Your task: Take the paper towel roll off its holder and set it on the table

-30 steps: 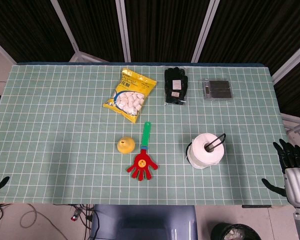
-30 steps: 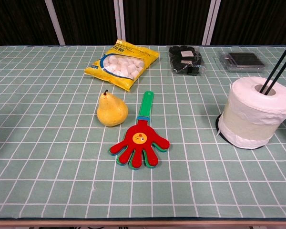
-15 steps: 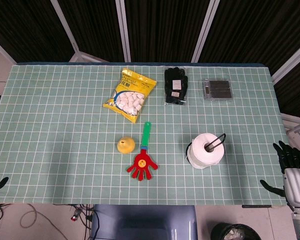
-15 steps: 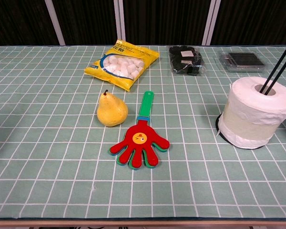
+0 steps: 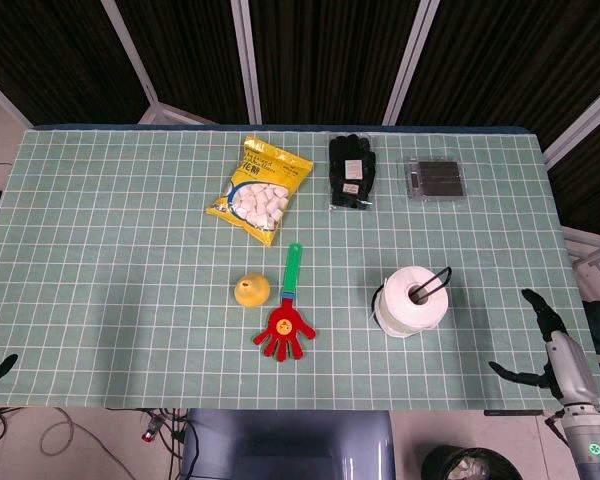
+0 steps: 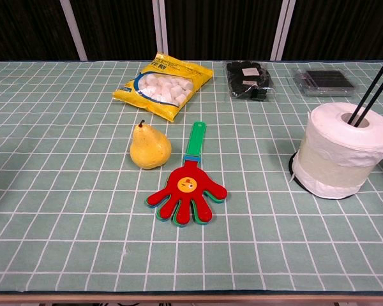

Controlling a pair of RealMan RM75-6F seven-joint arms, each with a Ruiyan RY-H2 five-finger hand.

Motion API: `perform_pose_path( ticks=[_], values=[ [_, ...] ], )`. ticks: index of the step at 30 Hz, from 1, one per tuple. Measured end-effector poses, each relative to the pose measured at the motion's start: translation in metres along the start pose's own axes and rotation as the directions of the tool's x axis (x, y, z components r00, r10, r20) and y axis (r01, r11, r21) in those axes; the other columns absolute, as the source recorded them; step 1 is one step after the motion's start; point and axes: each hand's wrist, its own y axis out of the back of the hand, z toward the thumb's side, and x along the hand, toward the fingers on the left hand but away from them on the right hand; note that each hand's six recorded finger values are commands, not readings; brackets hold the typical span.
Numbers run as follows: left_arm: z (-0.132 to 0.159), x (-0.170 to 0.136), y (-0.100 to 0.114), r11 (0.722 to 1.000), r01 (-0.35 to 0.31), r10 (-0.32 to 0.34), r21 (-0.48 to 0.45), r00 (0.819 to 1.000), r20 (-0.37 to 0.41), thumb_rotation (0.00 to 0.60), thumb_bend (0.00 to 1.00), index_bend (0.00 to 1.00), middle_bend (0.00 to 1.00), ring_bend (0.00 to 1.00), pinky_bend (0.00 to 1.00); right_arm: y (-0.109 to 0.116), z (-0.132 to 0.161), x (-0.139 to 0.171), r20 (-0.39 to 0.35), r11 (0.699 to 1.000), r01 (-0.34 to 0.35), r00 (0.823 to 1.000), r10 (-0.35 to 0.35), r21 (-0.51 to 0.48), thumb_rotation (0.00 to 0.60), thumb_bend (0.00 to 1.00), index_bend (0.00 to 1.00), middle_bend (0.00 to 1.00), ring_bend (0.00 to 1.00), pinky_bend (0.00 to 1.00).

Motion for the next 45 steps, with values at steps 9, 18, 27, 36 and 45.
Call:
perform_pose_path(
  ticks=[9, 18, 27, 36, 45],
  values=[
    [0.0, 0.0, -0.001, 1.0, 0.005, -0.005, 0.006, 1.0, -0.001, 0.6, 0.12, 0.13, 0.0, 0.0, 0.0, -0.042, -0.015, -0.036, 0.033, 0.931, -0.031, 0.998, 0.046, -0.363, 0.6, 0.0, 0.0, 0.0, 0.0, 0.0],
    [-0.002, 0.0, 0.0, 1.0, 0.0, 0.0, 0.005, 1.0, -0.007, 0.6, 0.12, 0.13, 0.0, 0.0, 0.0, -0.096, -0.008, -0.053, -0.009, 0.912, -0.063, 0.998, 0.065, -0.404, 0.6, 0.0, 0.0, 0.0, 0.0, 0.0],
    [-0.001, 0.0, -0.001, 1.0, 0.005, -0.005, 0.008, 1.0, -0.003, 0.6, 0.12, 0.13, 0.0, 0.0, 0.0, -0.125, -0.001, -0.063, -0.034, 0.916, -0.082, 0.997, 0.075, -0.392, 0.6, 0.0, 0.0, 0.0, 0.0, 0.0],
    [-0.002, 0.001, -0.001, 1.0, 0.004, -0.004, 0.009, 1.0, -0.008, 0.6, 0.12, 0.13, 0.0, 0.0, 0.0, -0.143, -0.002, -0.075, -0.008, 0.928, -0.077, 0.997, 0.079, -0.365, 0.6, 0.0, 0.0, 0.0, 0.0, 0.0],
    [-0.002, 0.0, -0.001, 1.0, 0.004, -0.004, 0.01, 1.0, -0.008, 0.6, 0.12, 0.13, 0.0, 0.0, 0.0, -0.153, -0.001, -0.084, 0.012, 0.928, -0.08, 0.996, 0.091, -0.364, 0.6, 0.0, 0.0, 0.0, 0.0, 0.0]
  ],
)
